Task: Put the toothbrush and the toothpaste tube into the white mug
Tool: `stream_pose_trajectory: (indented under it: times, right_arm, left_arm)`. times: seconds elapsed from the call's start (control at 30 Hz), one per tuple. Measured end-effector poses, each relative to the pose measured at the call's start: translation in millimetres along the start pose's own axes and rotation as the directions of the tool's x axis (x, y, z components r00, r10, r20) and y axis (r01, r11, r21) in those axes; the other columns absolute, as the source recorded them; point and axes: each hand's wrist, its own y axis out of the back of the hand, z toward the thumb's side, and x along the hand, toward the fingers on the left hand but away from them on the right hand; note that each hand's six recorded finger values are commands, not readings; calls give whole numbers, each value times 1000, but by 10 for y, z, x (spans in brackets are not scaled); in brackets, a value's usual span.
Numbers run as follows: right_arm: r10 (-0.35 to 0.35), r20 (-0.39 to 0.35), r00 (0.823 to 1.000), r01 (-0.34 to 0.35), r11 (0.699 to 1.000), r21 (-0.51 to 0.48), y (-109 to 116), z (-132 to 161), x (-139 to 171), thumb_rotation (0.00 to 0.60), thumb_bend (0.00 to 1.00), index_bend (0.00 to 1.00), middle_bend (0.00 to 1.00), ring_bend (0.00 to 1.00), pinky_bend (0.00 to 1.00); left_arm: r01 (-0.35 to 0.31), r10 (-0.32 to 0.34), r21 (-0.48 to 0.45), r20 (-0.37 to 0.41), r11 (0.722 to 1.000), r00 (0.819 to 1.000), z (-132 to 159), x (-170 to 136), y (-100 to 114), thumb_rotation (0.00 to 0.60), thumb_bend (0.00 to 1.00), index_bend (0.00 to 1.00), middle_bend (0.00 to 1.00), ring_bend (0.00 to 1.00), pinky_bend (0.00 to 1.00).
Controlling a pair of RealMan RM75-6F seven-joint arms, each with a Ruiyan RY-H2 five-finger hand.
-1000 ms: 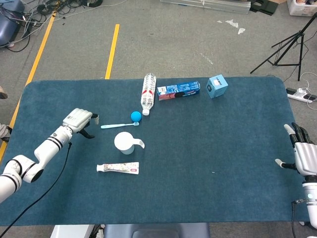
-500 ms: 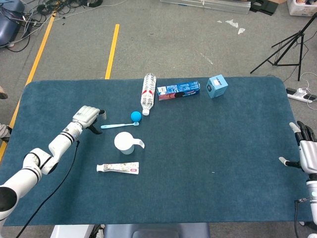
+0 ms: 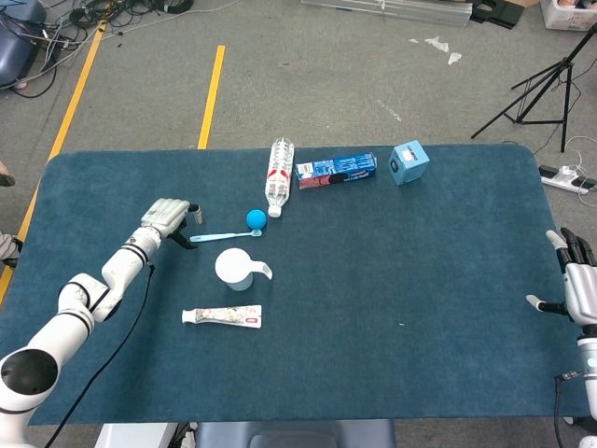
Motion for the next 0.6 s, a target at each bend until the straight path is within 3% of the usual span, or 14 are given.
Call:
stream_pose_trajectory:
  times: [0.6]
  right_arm:
    - [7,21,1000,-7,1000,-4,-10,-60,-41,600,15,109,19,11,397]
  left_arm:
    - [12,-12,-15,-31,1000,999,69,120,-147,600,0,472,1000,1000,1000]
